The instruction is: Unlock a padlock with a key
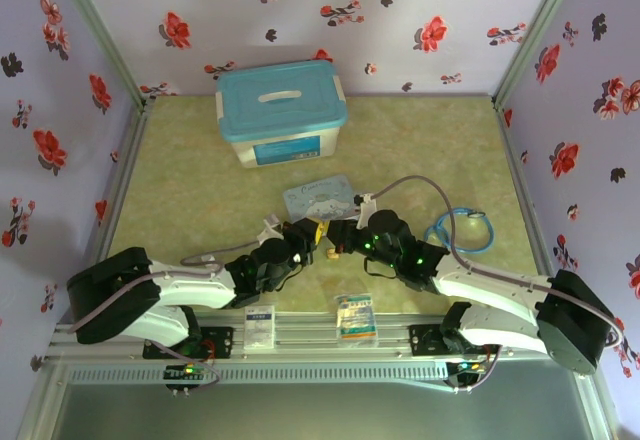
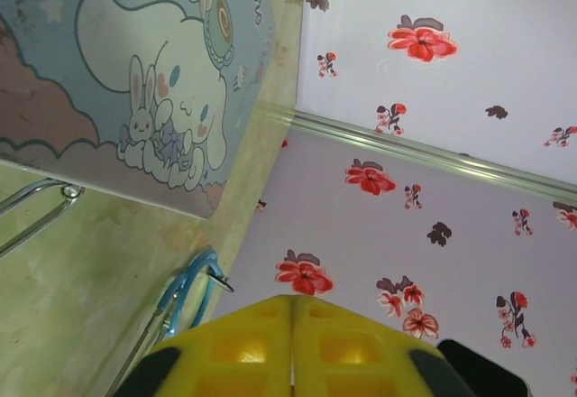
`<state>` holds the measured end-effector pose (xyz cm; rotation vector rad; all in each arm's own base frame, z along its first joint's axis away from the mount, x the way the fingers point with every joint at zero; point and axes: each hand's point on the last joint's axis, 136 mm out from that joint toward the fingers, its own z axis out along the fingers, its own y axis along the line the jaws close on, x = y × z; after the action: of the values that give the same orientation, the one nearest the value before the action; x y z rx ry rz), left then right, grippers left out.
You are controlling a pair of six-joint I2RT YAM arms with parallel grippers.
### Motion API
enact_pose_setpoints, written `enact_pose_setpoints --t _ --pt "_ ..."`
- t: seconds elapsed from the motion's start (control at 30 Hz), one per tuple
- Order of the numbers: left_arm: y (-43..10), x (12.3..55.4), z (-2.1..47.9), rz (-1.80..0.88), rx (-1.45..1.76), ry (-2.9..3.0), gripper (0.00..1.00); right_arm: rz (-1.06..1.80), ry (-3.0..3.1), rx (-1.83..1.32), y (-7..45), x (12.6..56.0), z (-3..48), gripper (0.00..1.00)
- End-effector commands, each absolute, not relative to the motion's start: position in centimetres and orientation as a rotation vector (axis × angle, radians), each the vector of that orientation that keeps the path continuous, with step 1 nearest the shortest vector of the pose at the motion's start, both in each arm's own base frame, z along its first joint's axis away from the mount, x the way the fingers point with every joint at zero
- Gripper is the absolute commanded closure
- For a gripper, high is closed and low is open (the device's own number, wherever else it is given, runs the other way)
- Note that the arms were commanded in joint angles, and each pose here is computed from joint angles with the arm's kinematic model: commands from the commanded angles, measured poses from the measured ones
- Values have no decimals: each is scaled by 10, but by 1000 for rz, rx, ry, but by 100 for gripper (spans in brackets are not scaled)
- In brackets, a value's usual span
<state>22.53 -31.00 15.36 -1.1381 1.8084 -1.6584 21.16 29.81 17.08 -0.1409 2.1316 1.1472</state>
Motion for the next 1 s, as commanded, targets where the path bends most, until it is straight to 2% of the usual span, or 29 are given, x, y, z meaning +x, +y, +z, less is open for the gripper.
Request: enact_pose_setpoints --t 0.0,0.03,0.07,0.1,0.13,0.17,0.27,0.33,0.43,0.63,0.8,0.97 --pt "-301 229 154 -1595 -1098 1802 100 1154 2100 -142 298 212 178 100" --pt "-300 229 154 -1579 -1087 1809 100 1153 2098 -142 297 212 179 100" --pt "-298 230 155 -1560 -1063 1817 100 1150 2098 -141 295 211 180 95" --pt "-296 231 158 -1538 -1032 1820 100 1153 2099 -144 294 211 181 76" --pt "-295 233 164 -1506 -973 1832 100 1168 2103 -145 292 210 183 46" --pt "-293 236 171 -1462 -898 1853 100 1196 2108 -150 290 209 185 27" --pt "-288 240 199 -1294 -637 1928 100 1294 2093 -139 282 208 197 1" --pt "-289 241 220 -1243 -468 1931 100 1405 2048 -153 280 204 209 1" --pt "-296 246 240 -1312 -312 1907 100 1529 1951 -214 280 196 231 1" --pt "-328 231 285 -1361 73 1867 100 1626 1736 -294 281 191 271 3" --pt "-327 228 306 -1370 125 1784 100 1685 1609 -319 282 189 290 16" --pt "-326 226 319 -1454 101 1690 100 1770 1522 -320 284 187 306 36"
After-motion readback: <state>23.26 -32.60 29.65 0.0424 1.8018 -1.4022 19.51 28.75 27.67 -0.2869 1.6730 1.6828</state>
